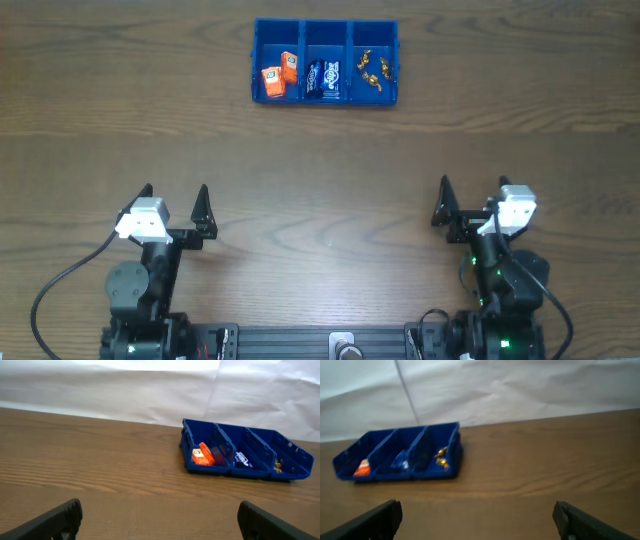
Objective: Sort Candies Into Trays
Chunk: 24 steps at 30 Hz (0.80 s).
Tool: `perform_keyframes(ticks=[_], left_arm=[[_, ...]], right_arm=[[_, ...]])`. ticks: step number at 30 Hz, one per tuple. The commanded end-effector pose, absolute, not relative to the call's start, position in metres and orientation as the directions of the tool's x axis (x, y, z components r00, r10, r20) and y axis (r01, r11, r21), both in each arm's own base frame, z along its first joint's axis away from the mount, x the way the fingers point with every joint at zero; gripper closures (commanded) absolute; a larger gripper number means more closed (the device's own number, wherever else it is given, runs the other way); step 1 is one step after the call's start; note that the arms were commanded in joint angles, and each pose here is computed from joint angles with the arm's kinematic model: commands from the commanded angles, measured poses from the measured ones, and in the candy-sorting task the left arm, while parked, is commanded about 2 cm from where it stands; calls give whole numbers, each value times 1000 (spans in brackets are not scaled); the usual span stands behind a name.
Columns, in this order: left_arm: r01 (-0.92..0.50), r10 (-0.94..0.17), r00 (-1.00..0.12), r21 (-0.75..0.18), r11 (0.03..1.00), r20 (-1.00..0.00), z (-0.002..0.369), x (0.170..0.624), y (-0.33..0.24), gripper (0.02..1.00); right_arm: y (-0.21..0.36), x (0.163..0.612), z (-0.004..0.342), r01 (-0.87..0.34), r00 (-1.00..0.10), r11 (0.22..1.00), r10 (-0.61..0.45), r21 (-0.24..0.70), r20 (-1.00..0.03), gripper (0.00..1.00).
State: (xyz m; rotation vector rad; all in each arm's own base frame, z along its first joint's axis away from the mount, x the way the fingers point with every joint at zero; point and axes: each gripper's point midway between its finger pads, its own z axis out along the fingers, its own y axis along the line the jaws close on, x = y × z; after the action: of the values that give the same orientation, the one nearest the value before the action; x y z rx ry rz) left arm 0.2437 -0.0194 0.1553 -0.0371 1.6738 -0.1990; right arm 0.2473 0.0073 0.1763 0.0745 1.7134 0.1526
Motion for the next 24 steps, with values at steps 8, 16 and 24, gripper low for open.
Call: perform_keyframes(ticks=[8,16,24], left_arm=[[101,-131,-162,-149,984,-978,139,243,-22,20],[101,-131,-162,-149,984,-978,139,243,-22,23],[101,-131,-162,-149,984,-978,139,243,-22,20]], right_arm=[[15,243,155,-96,-120,992,69,81,-990,3],[7,243,156,-41,-103,999,1,5,-995,3],[-4,246,158,24,-73,999,-37,-38,-997,3]])
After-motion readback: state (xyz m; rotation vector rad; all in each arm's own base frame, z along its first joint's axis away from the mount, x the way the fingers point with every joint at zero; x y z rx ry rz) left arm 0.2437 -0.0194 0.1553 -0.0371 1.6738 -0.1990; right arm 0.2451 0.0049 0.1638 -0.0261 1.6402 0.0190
